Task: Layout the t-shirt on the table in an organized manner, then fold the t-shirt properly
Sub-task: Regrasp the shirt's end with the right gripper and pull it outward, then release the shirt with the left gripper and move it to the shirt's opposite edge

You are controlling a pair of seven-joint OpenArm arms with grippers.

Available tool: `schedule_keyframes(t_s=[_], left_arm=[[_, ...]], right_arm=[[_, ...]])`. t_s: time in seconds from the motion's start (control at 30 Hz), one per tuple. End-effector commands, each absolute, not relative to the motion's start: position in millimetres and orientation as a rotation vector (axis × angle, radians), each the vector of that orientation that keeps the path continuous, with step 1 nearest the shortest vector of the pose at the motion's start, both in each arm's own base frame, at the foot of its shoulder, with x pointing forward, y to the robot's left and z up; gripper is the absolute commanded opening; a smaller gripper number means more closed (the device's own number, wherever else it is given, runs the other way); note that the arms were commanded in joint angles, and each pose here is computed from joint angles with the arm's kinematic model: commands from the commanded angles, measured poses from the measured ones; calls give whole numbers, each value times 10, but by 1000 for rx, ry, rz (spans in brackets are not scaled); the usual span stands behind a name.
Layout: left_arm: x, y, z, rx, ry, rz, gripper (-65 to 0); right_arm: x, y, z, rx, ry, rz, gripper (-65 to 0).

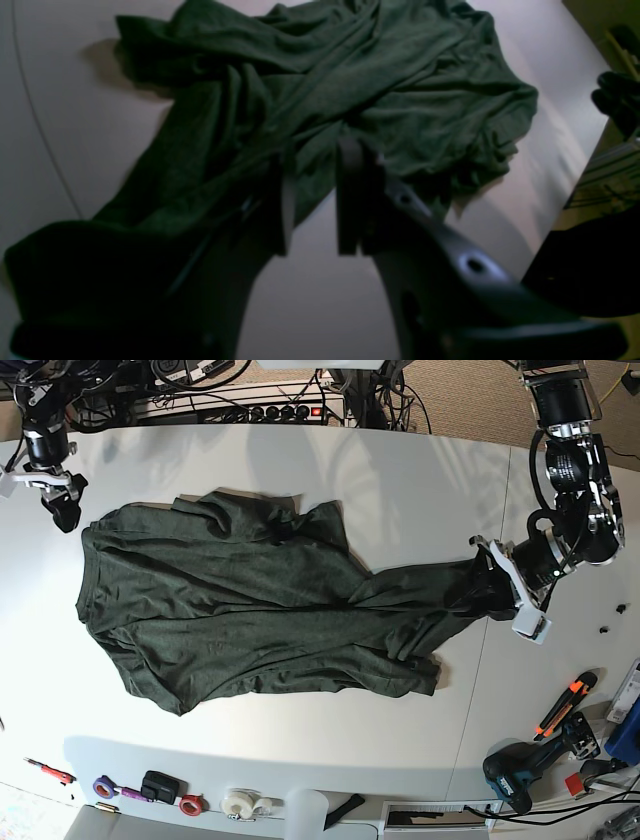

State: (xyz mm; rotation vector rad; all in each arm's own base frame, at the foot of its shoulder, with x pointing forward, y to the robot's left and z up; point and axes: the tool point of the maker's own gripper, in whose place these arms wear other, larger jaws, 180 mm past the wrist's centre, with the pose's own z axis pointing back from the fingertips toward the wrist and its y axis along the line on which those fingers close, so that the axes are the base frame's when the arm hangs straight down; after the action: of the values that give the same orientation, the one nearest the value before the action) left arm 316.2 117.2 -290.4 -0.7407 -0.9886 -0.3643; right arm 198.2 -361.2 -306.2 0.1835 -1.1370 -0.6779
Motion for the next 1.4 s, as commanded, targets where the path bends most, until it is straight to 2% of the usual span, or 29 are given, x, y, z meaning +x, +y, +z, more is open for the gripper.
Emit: schedule_keyframes(t_s=[0.0, 0.27, 0.53, 0.87, 0.93, 1.03, 1.13, 1.37], left_arm=[[3224, 1185, -2731, -755, -1047, -375, -528], [3221, 1183, -2732, -756, -1045, -376, -527], [3212, 1182, -2747, -754, -1036, -378, -527], [3210, 1179, -2745, -757, -1036, -378, -527], [3210, 1179, -2745, -757, -1036, -378, -527], [3210, 1179, -2745, -757, -1036, -378, -527], [3211, 1181, -2746, -756, -1036, -379, -527], [3210, 1180, -2746, -757, -1035, -379, -527]], right_arm=[[2048, -3625, -2957, 173, -1174, -659, -306], [2177, -3352, -3338, 196, -1081, -695, -306], [2111, -3458, -3574, 142, -1026, -788, -306], [2347, -3319, -4036, 276, -950, -898, -313], [2393, -3289, -4085, 289, -935, -904, -417], [2444, -3312, -4027, 288, -955, -877, -650], [2448, -3474, -3946, 243, -965, -845, -650], [2374, -4186, -3597, 1, -973, -738, -650]])
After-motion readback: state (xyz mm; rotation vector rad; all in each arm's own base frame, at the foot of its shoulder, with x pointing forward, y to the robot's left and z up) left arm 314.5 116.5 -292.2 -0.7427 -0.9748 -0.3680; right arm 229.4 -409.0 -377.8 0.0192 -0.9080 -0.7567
